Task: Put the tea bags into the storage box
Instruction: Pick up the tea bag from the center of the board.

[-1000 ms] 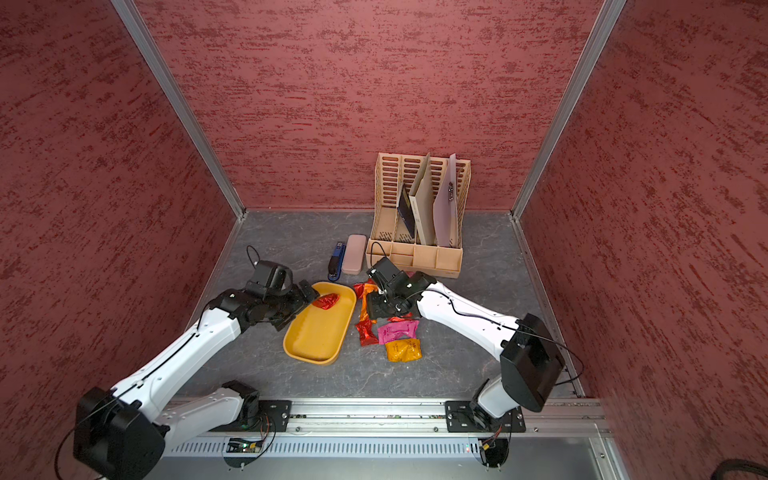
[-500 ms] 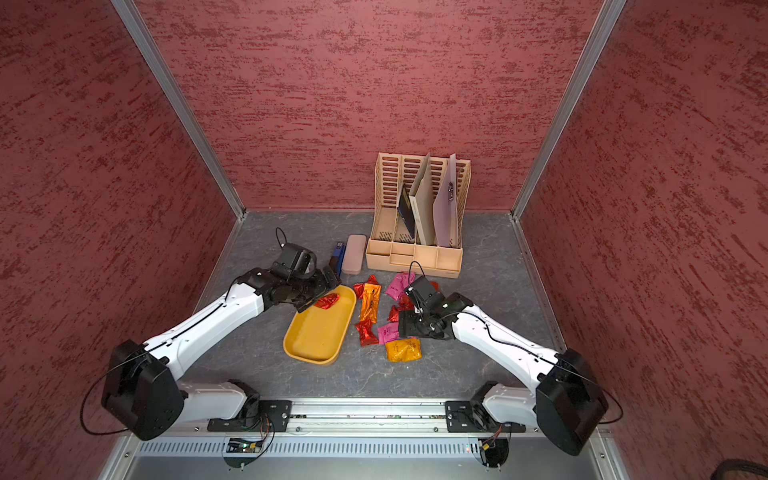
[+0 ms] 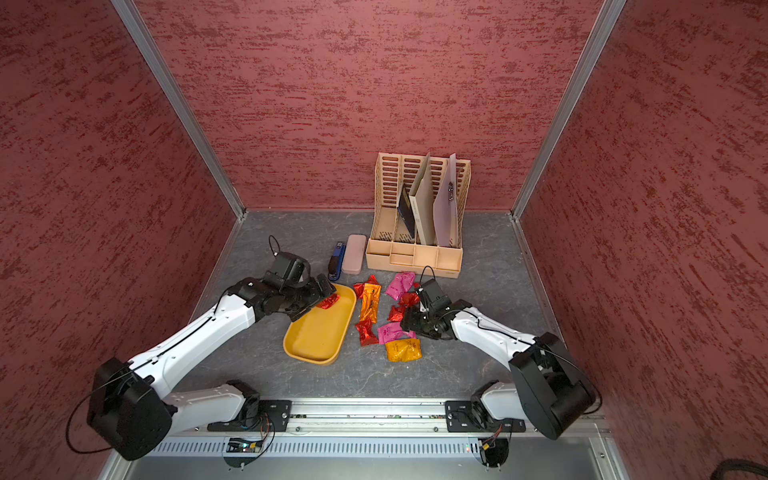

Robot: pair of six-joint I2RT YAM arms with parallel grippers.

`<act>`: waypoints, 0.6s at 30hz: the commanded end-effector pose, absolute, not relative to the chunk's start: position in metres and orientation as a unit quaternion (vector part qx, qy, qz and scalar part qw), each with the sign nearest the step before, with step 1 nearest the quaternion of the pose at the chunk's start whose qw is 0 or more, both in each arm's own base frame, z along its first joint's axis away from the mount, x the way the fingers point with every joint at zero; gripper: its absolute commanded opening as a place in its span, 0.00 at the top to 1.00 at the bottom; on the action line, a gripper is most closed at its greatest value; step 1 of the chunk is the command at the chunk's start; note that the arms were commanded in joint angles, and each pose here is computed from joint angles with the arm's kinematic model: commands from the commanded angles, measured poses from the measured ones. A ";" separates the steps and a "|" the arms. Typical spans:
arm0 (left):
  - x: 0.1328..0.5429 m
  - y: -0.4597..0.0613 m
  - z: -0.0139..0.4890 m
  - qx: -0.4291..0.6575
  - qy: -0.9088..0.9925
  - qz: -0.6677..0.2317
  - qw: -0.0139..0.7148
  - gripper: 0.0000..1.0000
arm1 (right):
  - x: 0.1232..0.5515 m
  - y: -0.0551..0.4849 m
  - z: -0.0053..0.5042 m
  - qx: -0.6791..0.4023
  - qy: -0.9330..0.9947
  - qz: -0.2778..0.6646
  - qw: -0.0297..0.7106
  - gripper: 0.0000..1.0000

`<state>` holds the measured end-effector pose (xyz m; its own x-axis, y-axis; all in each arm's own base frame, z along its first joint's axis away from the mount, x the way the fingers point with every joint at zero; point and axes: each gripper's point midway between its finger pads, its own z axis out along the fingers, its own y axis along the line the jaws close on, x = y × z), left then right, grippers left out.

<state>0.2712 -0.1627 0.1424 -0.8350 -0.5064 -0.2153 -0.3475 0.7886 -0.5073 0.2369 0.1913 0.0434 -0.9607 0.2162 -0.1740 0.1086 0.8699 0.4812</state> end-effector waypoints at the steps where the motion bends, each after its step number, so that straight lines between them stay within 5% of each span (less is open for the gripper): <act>1: 0.265 -0.159 0.143 -0.233 0.931 -0.223 0.171 0.00 | 0.255 0.208 0.049 0.098 0.943 0.291 0.130 0.45; 12: 0.245 -0.146 0.142 -0.250 0.927 -0.219 0.177 0.00 | 0.249 0.205 0.056 0.108 0.938 0.300 0.135 0.97; 18: 0.232 -0.137 0.144 -0.265 0.921 -0.222 0.183 0.00 | 0.243 0.193 0.088 0.101 0.938 0.289 0.162 1.00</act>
<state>0.2393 -0.1432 0.1434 -0.8082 -0.5474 -0.2172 -0.3845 0.7698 -0.5095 0.2442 0.2031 0.0738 -0.9370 0.2775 -0.2124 0.0987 0.7933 0.6008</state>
